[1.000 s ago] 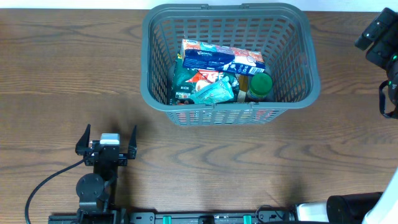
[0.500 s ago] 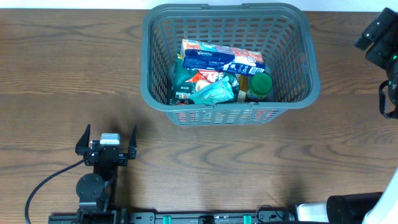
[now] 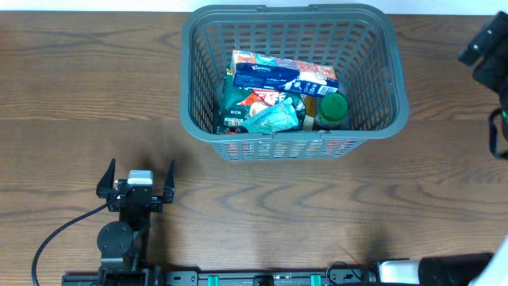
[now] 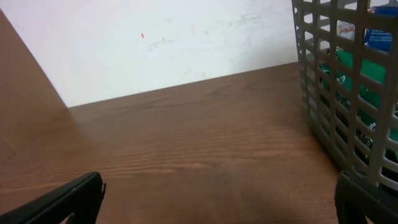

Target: Pack container

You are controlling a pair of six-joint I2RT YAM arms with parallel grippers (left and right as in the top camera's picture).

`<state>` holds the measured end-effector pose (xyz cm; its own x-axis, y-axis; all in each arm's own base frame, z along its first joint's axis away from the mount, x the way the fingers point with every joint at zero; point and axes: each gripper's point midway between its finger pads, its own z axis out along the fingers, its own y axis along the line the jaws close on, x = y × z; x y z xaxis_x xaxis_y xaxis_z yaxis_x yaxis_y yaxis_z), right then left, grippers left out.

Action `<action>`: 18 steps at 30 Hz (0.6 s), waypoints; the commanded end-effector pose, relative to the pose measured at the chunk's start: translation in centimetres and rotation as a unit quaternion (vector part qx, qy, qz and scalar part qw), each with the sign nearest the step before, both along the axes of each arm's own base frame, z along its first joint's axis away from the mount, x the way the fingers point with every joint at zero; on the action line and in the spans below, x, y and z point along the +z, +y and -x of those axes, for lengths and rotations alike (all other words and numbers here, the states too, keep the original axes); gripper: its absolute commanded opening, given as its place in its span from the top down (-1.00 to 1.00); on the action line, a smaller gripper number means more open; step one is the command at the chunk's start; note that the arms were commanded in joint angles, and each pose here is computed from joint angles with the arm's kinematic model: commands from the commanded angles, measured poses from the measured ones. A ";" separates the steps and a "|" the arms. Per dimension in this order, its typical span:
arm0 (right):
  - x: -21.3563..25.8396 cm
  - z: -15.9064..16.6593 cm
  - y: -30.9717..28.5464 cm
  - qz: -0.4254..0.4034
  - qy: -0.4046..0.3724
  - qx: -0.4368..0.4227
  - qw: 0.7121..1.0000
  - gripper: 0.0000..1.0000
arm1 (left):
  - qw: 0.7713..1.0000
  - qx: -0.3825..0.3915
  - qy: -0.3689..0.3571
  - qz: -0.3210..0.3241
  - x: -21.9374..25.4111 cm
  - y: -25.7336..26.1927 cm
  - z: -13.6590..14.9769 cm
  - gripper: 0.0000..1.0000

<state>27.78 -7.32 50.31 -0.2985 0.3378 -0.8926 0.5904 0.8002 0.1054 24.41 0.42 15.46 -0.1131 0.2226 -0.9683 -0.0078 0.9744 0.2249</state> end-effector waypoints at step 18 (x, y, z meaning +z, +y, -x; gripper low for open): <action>-9.0 3.3 6.5 0.122 -0.051 0.281 0.951 -0.98 | 1.000 0.001 0.023 -0.007 -1.8 0.1 0.0 -0.97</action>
